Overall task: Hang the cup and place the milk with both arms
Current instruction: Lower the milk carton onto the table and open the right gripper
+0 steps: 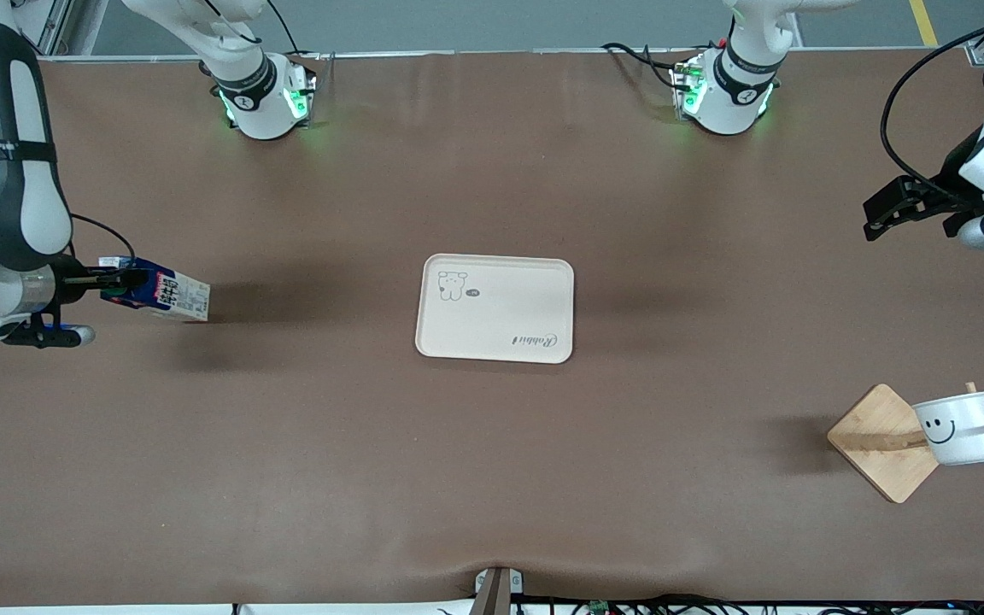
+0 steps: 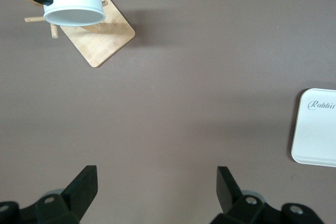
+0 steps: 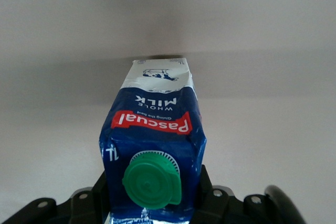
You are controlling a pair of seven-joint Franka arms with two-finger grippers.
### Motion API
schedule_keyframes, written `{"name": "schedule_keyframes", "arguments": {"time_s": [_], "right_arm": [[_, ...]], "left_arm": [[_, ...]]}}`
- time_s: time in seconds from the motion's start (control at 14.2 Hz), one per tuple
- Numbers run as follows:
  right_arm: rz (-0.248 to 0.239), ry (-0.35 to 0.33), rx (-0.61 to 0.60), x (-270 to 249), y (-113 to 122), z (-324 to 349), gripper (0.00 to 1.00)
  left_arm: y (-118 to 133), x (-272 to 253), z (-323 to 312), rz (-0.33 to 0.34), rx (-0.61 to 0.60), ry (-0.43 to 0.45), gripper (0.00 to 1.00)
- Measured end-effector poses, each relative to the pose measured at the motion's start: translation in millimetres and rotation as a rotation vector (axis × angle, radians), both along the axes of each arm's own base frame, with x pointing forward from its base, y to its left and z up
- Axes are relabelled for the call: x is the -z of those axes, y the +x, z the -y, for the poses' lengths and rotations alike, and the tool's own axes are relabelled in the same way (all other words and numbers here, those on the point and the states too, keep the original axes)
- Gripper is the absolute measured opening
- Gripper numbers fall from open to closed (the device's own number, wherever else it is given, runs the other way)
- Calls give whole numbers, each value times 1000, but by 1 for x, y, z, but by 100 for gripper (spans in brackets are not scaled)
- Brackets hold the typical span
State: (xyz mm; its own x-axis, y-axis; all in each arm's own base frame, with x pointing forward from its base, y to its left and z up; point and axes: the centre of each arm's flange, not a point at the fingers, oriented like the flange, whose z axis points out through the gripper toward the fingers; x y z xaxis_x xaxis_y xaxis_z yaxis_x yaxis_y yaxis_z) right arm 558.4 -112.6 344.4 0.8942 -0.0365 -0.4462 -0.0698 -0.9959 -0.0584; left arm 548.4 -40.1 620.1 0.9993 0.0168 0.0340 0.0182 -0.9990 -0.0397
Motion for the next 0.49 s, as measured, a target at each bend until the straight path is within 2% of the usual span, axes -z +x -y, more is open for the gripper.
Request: {"name": "schedule_keyframes", "arguments": {"time_s": [0.49], "right_arm": [[13,-13,-2,16,-3,-19,65]], "left_arm": [[0,0,-1,2,-1,0,100]]}}
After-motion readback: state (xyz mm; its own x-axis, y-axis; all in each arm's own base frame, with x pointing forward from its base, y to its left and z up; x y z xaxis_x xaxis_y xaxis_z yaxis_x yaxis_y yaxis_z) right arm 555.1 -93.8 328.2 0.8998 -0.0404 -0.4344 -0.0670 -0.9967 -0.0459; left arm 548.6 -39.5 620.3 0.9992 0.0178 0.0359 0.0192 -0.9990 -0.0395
